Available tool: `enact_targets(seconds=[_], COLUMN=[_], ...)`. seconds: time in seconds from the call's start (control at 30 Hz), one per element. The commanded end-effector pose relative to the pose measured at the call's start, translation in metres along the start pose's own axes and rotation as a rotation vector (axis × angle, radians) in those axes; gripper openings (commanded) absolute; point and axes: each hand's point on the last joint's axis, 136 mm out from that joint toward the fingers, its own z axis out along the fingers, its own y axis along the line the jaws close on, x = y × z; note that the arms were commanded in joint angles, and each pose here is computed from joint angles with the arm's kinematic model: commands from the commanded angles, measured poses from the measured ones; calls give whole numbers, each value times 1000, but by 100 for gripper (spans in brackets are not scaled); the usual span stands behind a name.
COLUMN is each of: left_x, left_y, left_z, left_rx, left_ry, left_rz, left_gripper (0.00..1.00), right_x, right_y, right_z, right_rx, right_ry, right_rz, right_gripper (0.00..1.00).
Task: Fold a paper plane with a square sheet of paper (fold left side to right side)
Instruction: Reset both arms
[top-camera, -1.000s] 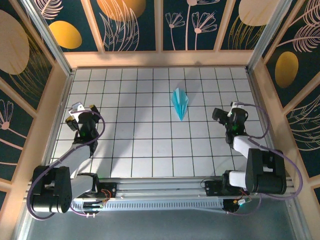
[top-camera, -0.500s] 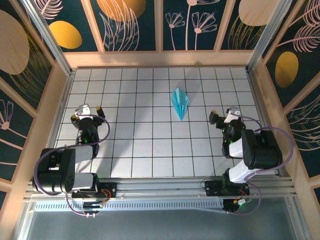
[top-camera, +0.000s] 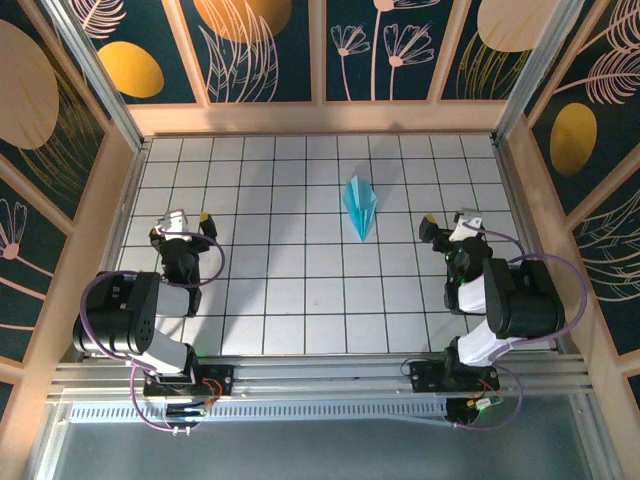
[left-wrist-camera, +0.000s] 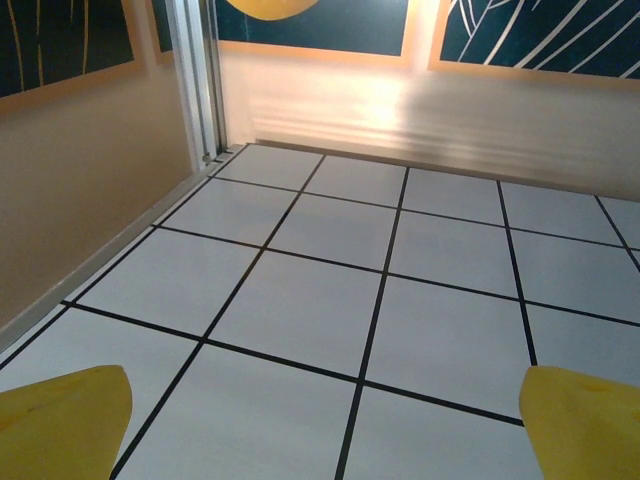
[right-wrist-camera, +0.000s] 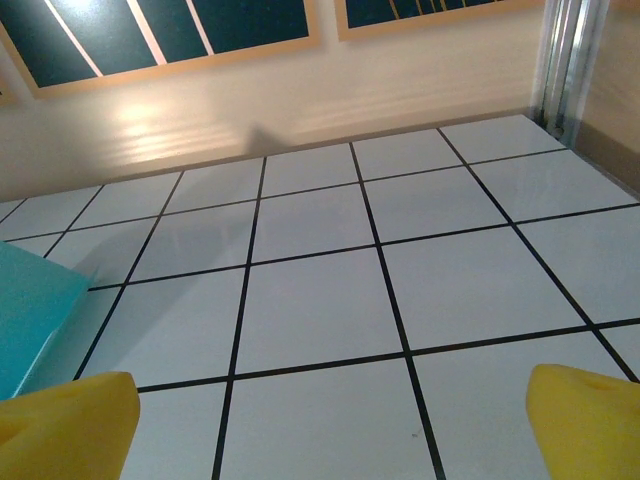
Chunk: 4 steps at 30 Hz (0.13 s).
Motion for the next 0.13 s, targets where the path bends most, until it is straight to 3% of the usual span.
enact_targets(seconds=[0.0, 0.1], left_x=[-15, -15], left_y=[-2, -1], left_z=[0, 0], left_rx=[15, 12], left_ry=[-59, -60], left_rz=[-7, -7], left_gripper=[99, 99], right_x=[-13, -13], right_y=[3, 3], right_z=[3, 3], right_rx=[-6, -7], right_ry=[-45, -46], right_rz=[-21, -20], right_gripper=[99, 99])
